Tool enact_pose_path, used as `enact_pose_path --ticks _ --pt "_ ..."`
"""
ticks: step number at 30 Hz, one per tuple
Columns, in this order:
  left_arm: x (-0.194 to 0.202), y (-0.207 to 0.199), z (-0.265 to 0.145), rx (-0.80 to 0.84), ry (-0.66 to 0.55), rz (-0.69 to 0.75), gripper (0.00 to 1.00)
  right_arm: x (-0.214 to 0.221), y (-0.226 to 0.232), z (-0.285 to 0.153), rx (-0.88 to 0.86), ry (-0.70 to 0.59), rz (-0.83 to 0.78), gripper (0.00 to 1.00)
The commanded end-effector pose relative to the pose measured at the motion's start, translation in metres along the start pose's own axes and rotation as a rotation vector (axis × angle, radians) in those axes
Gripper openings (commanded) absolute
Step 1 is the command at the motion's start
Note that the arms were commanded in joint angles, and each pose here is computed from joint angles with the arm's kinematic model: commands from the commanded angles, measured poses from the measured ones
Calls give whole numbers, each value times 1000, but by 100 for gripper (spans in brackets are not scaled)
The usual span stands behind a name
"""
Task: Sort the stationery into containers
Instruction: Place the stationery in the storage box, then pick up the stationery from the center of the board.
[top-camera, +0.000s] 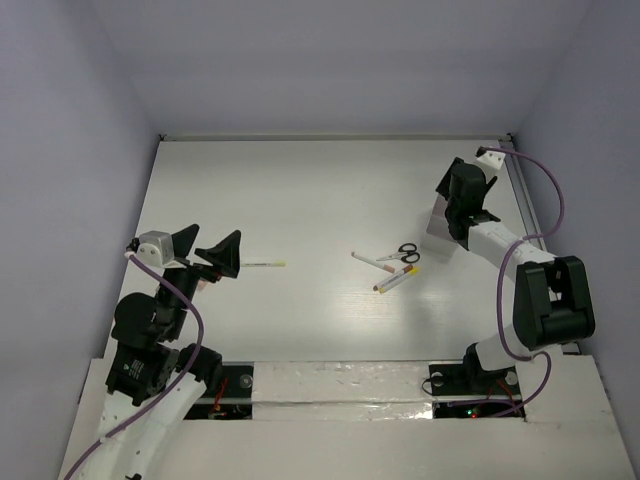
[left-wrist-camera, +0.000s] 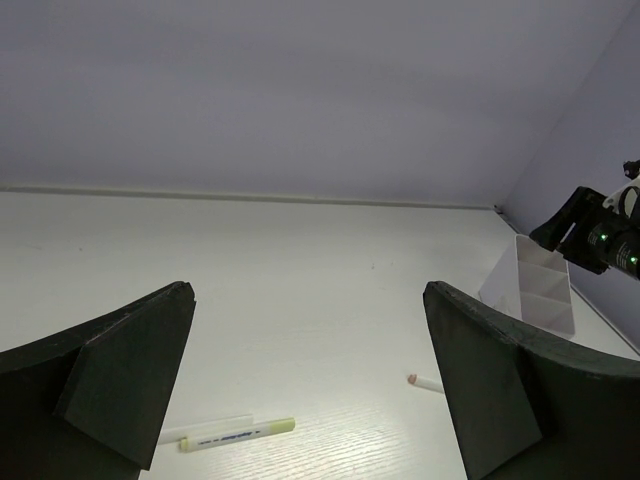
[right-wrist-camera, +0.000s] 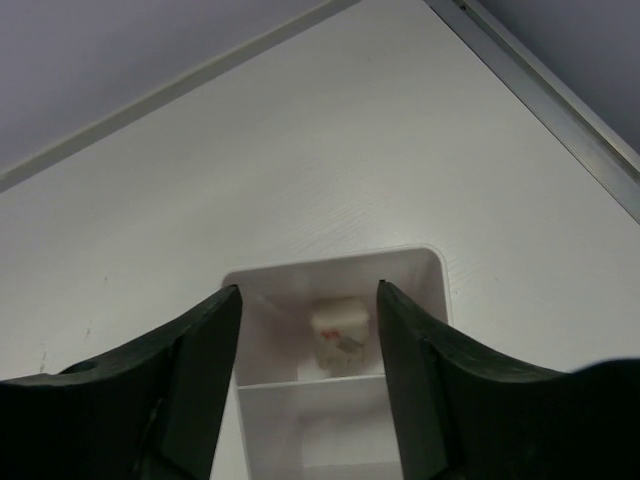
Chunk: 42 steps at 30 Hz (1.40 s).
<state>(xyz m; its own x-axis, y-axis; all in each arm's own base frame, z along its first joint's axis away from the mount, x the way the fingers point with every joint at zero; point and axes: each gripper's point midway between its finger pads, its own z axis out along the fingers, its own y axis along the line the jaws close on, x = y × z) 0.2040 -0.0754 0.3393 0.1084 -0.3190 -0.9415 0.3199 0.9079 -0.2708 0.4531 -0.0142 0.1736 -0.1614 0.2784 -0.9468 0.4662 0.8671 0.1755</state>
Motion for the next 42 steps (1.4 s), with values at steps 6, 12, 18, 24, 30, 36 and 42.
enact_pose_path --ticks 6,12,18,24,30,36,42 --pt "-22 -5 2 17 -65 4 99 -26 19 -13 -120 -35 50 65" --pt "-21 -3 5 5 -59 -1 99 -3 142 -82 -725 110 24 55" --pt "-22 7 7 -46 -68 -13 99 35 274 -205 -1362 239 -126 29" --pt "-34 8 10 -80 -78 -58 99 93 356 -311 -1750 344 -230 24" --pt "-60 8 10 -100 -122 -44 99 179 396 -384 -2017 476 -432 38" --pt "-59 15 10 -131 -138 -31 99 230 430 -394 -2022 552 -554 75" --pt "-61 14 13 -128 -137 -32 99 257 467 -407 -1903 435 -589 99"
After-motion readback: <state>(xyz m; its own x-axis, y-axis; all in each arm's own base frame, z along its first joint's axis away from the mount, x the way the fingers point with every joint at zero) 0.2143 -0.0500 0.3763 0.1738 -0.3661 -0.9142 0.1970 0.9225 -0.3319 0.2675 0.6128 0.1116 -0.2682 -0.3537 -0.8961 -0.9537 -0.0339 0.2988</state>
